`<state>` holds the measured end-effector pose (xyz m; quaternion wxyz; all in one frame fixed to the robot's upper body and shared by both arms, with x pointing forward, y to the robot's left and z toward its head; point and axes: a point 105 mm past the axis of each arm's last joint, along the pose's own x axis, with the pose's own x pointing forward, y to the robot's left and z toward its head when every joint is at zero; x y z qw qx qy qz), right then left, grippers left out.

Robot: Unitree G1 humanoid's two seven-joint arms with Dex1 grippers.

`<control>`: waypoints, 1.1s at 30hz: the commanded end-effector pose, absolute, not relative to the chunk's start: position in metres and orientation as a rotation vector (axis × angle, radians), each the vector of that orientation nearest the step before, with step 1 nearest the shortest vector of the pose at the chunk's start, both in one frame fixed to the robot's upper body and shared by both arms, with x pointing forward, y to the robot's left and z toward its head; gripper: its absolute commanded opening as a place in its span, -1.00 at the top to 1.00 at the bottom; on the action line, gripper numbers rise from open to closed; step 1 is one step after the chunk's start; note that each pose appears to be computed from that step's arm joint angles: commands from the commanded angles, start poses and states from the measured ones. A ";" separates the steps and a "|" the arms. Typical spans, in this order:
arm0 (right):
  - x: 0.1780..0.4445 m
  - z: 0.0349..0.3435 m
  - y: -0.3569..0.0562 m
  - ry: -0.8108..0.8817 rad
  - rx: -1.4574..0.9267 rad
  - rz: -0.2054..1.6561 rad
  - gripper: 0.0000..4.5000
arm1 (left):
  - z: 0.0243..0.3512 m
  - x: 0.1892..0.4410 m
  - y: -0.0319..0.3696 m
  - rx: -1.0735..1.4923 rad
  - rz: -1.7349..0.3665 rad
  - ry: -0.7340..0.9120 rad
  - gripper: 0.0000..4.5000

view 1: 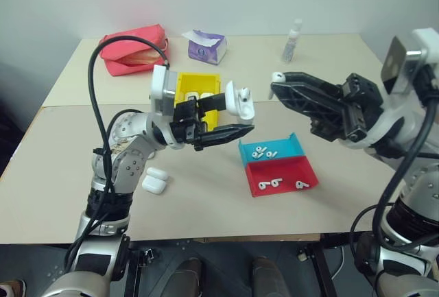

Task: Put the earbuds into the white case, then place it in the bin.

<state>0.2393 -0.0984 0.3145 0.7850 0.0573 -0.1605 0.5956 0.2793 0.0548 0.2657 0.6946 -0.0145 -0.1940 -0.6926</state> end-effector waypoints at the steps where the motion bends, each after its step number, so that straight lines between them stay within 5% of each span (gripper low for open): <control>1: 0.231 0.315 -0.091 -0.352 0.112 1.299 0.73 | 0.276 0.277 0.053 -0.006 -1.561 -0.476 -0.23; 33: 0.244 0.291 -0.077 -0.246 -0.015 1.259 0.73 | 0.274 0.277 0.055 0.009 -1.531 -0.492 -0.23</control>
